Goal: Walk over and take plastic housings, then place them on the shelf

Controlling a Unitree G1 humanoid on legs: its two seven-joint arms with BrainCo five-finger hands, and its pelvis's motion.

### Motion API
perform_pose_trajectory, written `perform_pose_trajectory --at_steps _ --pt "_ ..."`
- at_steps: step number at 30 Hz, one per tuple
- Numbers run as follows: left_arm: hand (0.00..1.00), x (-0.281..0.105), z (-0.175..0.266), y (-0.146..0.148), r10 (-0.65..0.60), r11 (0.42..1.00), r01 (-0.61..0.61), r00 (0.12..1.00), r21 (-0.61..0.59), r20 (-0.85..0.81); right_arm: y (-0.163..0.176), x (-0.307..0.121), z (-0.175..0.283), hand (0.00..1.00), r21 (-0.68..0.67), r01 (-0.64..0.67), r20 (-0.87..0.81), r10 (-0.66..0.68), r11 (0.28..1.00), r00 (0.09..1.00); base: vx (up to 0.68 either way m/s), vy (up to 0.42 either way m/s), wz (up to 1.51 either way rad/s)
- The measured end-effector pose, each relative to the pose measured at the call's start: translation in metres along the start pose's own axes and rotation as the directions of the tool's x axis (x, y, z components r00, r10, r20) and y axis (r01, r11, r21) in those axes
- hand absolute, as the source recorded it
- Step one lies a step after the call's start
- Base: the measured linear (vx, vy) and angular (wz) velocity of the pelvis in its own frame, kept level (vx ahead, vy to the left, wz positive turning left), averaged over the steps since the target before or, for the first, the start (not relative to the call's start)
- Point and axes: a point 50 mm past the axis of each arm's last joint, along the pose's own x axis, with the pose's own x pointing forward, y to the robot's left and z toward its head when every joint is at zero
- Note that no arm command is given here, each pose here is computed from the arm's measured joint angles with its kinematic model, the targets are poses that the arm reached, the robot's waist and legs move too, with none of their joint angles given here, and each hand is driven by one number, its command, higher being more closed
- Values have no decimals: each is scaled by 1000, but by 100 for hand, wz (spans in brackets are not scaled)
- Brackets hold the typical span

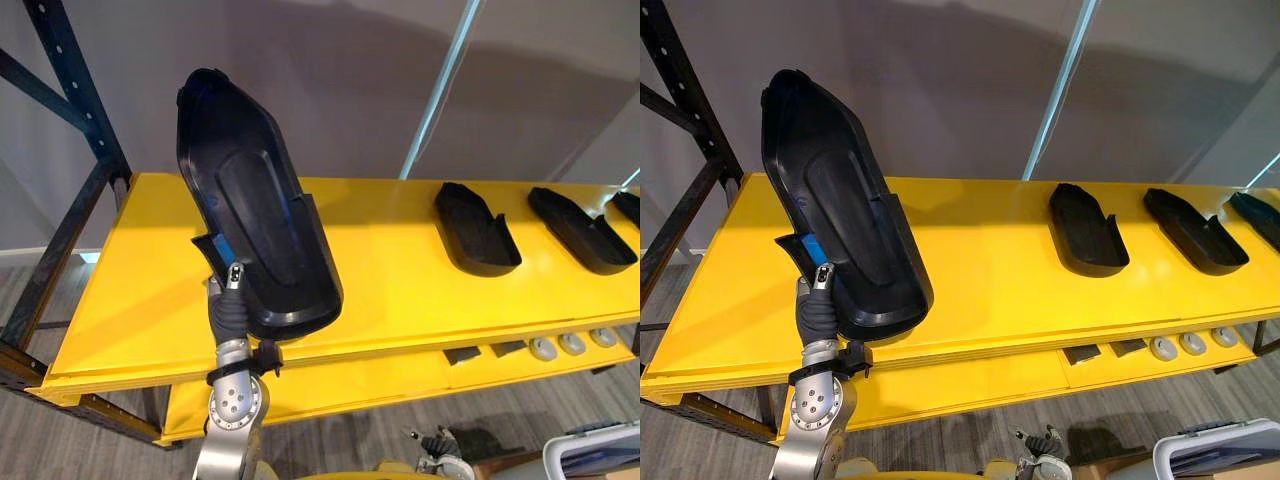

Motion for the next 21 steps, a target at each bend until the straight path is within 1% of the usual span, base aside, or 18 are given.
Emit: perform_pose_trajectory --at_steps 2,6,8,14,21 --pt "100 0 -2 -1 -11 1000 11 1000 19 -3 -2 0 0 0 -2 6 1 -6 1000 1000 73 -52 11" --pt "100 0 -2 1 -4 1000 4 1000 23 -9 1 -1 -1 0 3 -1 -3 1 1000 1000 118 -63 -13" --pt "100 0 -3 1 -19 999 19 1000 26 -11 3 -1 -2 0 7 -6 -6 6 1000 1000 94 -20 -14" --pt "100 0 -8 1 -36 998 38 999 48 -29 3 -1 0 0 9 -8 3 8 1000 1000 36 34 -16" --pt "100 4 -20 6 -20 992 29 997 122 -80 2 -1 -2 0 -5 -12 -4 12 1000 1000 -33 39 -7"
